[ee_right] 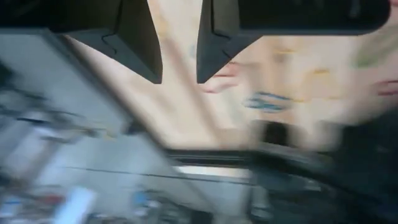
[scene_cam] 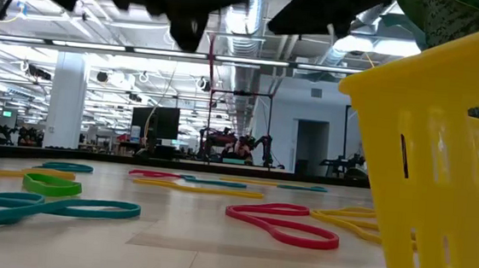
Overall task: Pick and place items into bin
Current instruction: Put the red rubber band into the yellow bin
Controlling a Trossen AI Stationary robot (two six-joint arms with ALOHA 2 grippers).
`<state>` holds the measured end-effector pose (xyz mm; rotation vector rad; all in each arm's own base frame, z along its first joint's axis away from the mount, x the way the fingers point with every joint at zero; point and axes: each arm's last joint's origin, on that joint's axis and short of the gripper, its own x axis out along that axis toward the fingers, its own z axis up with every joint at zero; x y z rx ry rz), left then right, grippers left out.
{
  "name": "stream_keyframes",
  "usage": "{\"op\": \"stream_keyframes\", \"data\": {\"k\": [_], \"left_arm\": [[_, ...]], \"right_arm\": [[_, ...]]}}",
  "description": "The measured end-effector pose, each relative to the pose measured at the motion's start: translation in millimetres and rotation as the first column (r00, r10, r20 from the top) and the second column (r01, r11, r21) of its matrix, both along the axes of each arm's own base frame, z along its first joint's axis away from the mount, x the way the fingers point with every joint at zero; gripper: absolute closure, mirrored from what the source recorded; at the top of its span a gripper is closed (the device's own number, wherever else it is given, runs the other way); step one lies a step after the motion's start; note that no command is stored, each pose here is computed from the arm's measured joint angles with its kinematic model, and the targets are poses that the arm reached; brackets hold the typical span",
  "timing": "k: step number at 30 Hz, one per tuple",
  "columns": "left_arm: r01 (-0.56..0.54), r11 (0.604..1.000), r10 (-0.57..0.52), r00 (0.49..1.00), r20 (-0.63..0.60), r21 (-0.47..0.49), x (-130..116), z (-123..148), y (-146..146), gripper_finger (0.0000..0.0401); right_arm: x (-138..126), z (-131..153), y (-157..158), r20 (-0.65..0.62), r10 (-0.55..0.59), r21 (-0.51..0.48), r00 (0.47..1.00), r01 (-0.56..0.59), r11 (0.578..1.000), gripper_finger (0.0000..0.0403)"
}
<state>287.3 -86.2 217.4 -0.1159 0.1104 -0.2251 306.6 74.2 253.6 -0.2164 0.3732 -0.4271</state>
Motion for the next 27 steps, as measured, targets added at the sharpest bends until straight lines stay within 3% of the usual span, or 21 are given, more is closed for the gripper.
{"op": "stream_keyframes", "data": {"k": [4, 7, 12, 15, 18, 27], "left_arm": [[0.164, 0.986, -0.161, 0.982, 0.104, -0.024, -3, 32, -23, 0.0401], [0.239, 0.971, -0.237, 0.961, 0.142, 0.006, 2, 52, -40, 0.0401], [0.148, 0.984, -0.153, 0.987, 0.056, 0.095, 30, 51, -64, 0.0401], [0.171, 0.980, -0.176, 0.984, 0.038, 0.102, 54, 44, -75, 0.0401], [0.245, 0.968, -0.246, 0.969, 0.003, 0.055, 79, 32, -87, 0.0401], [0.368, 0.930, -0.369, 0.928, -0.062, -0.021, 130, -9, -129, 0.0401]], "right_arm": [[-15, 12, -12, -0.006, -0.153, -0.056, 0.988, 0.152, 0.987, 0.0308], [-26, 14, -26, -0.038, -0.250, -0.034, 0.968, 0.249, 0.968, 0.0308], [-50, 1, -52, -0.179, -0.419, 0.033, 0.890, 0.431, 0.902, 0.0308], [-62, -7, -62, -0.245, -0.503, 0.095, 0.829, 0.537, 0.838, 0.0308], [-68, -11, -61, -0.296, -0.509, 0.138, 0.808, 0.563, 0.815, 0.0308], [-69, -12, -45, -0.308, -0.443, 0.155, 0.842, 0.504, 0.850, 0.0308]]}}
